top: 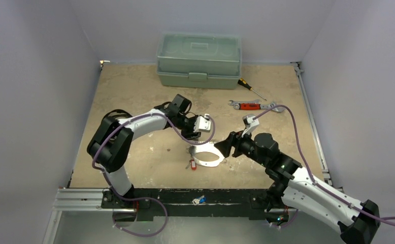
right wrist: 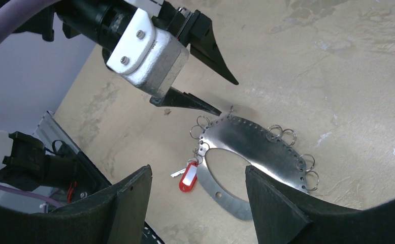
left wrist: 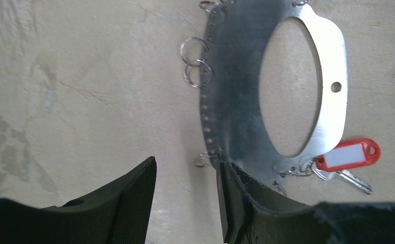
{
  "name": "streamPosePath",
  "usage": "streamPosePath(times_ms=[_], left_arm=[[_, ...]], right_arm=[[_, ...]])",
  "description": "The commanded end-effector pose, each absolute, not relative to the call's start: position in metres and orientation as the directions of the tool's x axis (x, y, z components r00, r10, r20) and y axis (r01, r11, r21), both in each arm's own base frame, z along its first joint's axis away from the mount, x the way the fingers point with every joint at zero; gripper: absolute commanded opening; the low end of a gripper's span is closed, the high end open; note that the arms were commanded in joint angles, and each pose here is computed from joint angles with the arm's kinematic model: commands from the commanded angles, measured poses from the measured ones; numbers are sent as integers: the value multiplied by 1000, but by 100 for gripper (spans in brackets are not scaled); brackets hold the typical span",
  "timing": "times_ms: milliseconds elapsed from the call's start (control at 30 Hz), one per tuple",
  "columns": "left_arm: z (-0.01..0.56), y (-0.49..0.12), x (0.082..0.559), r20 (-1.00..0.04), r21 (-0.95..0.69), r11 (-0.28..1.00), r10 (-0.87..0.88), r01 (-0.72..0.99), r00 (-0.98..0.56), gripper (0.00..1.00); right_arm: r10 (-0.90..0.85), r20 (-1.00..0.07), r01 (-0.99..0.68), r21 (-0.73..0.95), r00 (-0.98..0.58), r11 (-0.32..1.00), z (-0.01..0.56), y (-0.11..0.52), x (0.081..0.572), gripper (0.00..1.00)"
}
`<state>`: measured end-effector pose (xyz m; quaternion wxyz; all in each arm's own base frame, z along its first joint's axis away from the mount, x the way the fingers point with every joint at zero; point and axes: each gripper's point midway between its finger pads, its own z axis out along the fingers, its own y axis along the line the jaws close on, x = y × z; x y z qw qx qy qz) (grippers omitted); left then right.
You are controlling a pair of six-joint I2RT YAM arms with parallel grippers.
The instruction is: Put the keys on the keyring
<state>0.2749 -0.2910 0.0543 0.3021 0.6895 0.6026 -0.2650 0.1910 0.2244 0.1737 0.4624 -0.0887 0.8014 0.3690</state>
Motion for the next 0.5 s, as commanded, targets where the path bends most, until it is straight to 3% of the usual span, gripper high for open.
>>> streamPosePath(times_ms=[0, 200, 467], left_arm=[[61, -296, 279, -671, 131, -254, 689, 958, 274, 46], [46, -298, 282, -579, 40, -351, 755, 936, 308, 46], [42, -290, 272, -524, -30, -369, 797, 929, 299, 45]], right_arm=[[220, -813, -477, 510, -539, 716, 183, 220, 192, 71], [218, -814, -489, 513, -539, 706, 191, 217, 186, 71], [274, -820, -468, 524, -503, 712, 209, 203, 183, 72]])
